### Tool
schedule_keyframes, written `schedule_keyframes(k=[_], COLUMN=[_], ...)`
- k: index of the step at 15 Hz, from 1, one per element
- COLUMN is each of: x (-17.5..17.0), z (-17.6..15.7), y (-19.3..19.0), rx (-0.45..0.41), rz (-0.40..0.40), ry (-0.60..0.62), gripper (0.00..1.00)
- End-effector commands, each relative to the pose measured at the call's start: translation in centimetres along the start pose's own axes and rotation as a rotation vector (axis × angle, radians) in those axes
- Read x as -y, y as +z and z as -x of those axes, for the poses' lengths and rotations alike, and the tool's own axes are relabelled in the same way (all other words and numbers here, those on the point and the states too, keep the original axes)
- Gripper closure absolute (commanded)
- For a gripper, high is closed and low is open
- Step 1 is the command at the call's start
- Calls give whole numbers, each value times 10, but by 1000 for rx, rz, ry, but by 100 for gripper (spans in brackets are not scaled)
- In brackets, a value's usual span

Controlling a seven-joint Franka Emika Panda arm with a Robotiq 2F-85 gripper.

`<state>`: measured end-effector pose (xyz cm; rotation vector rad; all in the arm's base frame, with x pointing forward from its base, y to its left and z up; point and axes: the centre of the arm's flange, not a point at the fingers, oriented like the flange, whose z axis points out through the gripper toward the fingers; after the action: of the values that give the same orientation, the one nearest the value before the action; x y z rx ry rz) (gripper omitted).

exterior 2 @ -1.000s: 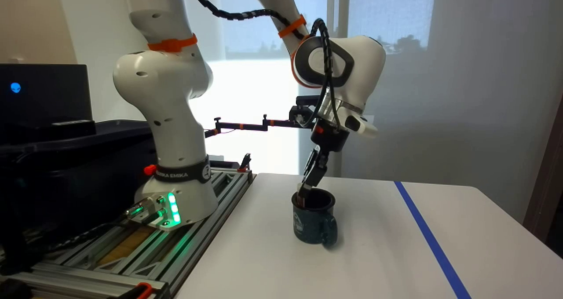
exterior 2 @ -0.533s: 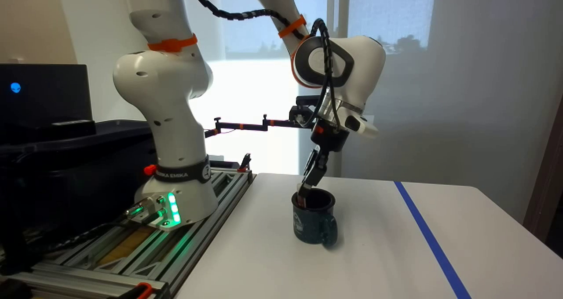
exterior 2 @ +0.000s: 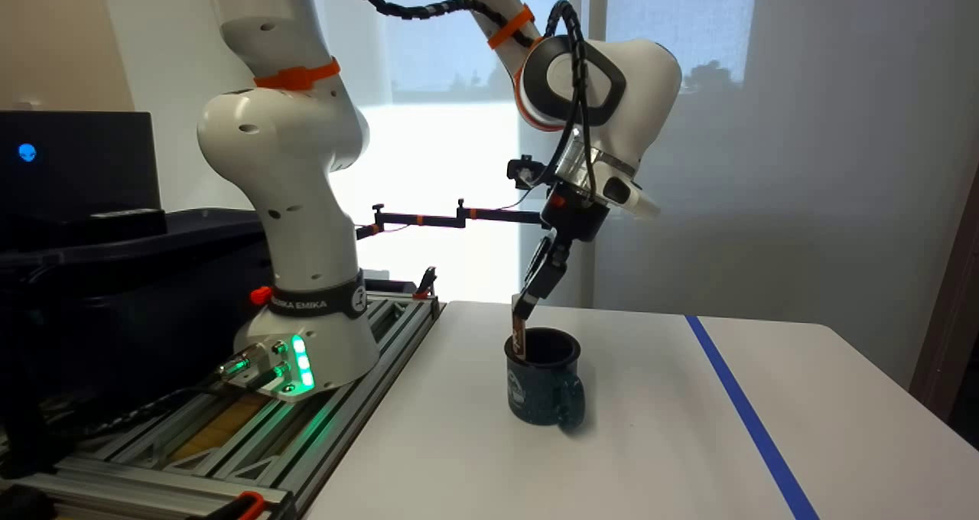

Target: Remove the marker from the cup

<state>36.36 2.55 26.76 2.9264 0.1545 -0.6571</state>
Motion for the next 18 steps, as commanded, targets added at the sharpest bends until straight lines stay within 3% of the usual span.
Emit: schedule_keyframes(k=[1,7,13,18], x=[-4,-31,-63,-86], z=[19,38,21,12], y=[-48,-91,-89,-64], rx=[-5,-158,-361,-481], rz=[-16,15,56,21], ry=[15,68,182,210], gripper=[95,95,95,95])
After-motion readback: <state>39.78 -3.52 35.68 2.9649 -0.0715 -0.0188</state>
